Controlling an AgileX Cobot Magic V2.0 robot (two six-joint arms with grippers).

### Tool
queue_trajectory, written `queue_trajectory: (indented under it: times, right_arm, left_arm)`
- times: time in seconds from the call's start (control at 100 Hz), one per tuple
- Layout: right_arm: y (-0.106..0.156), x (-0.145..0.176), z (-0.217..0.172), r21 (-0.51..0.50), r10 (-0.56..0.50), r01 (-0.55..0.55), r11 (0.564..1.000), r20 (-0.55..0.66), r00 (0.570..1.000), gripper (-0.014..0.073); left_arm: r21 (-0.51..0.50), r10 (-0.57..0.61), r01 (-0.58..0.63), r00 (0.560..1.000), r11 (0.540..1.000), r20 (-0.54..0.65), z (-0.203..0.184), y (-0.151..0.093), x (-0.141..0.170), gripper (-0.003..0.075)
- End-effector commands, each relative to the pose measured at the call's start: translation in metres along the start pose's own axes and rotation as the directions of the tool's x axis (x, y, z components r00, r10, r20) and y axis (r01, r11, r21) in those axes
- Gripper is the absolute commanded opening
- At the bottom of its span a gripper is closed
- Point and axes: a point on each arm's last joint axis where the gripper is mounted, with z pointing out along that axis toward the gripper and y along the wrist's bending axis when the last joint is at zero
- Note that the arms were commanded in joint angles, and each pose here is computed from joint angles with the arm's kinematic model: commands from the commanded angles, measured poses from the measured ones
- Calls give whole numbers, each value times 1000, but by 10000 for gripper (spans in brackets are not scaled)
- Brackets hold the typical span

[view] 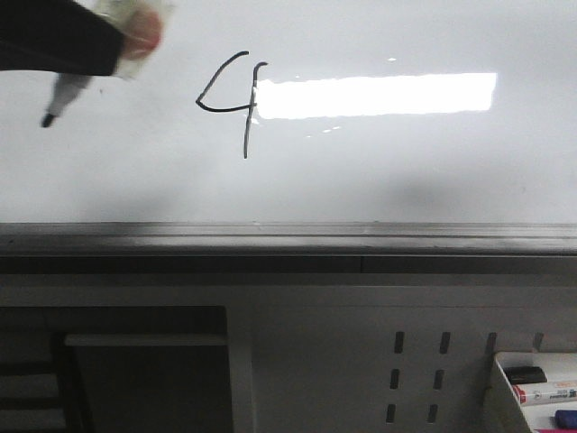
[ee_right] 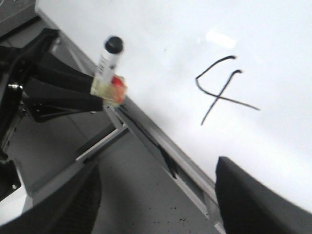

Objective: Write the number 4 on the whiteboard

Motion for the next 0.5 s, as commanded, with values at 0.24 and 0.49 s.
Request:
queue_trajectory:
  times: [0.24, 0.49]
  right_arm:
    - [19, 6, -47, 93, -4, -14, 996, 192, 981, 447]
    - [23, 8, -49, 73, -8, -6, 997, 182, 983, 447]
  left_arm:
    - [-306, -130, 145, 989, 941, 70, -14, 28, -7, -20]
    - [-342, -80, 103, 993, 934, 83, 25, 29, -23, -20]
